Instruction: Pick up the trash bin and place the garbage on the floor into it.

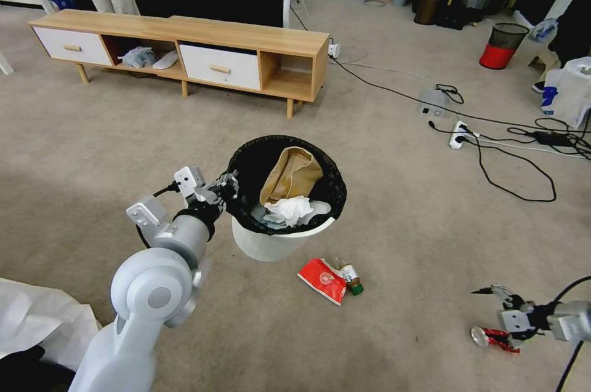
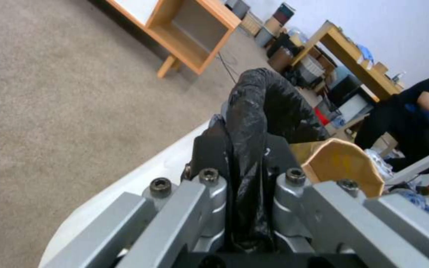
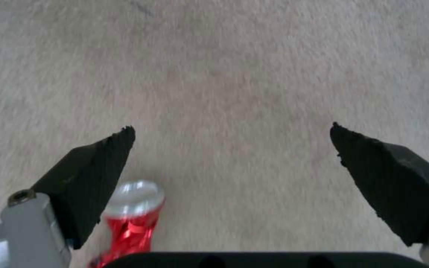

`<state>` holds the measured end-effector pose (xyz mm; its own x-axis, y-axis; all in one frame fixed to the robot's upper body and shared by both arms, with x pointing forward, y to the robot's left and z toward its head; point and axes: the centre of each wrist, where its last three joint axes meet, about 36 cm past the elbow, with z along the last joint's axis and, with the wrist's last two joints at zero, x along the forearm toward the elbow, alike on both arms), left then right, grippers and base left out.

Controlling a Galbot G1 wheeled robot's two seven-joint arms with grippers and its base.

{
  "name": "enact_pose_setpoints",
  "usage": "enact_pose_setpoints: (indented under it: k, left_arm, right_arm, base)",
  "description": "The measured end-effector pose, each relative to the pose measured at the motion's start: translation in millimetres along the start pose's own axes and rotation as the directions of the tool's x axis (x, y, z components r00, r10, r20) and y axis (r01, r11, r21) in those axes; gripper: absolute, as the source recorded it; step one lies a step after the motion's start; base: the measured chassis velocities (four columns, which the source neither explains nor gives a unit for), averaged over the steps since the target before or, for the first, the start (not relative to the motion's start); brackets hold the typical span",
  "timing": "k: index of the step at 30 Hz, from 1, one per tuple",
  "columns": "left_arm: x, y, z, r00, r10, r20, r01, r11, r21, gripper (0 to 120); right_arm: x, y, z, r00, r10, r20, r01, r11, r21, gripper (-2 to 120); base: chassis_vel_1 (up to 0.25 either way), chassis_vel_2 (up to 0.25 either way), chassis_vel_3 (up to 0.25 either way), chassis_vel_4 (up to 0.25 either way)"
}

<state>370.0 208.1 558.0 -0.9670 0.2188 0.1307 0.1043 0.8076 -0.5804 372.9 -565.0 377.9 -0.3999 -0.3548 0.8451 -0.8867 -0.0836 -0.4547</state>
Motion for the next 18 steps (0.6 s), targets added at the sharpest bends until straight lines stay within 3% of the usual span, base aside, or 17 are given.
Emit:
enact_pose_setpoints:
  k: [9, 18]
  left_arm:
    - [2.0, 1.2, -1.3, 1.0, -0.005, 0.002, 0.005, 1.0, -0.005, 7]
    - [4.9, 0.2, -1.4, 1.0, -0.003, 0.004, 0.003, 1.0, -0.005, 7]
  right_arm:
    - [-30, 2, -4, 1.0, -0.026, 0.017, 0.026, 1.0, 0.011, 100]
    - [-35, 14, -9, 0.997, -0.078, 0.021, 0.078, 0.997, 0.025, 100]
  base:
    - [0.0, 0.0, 0.0, 0.0]
    - [0.0, 0.0, 0.0, 0.0]
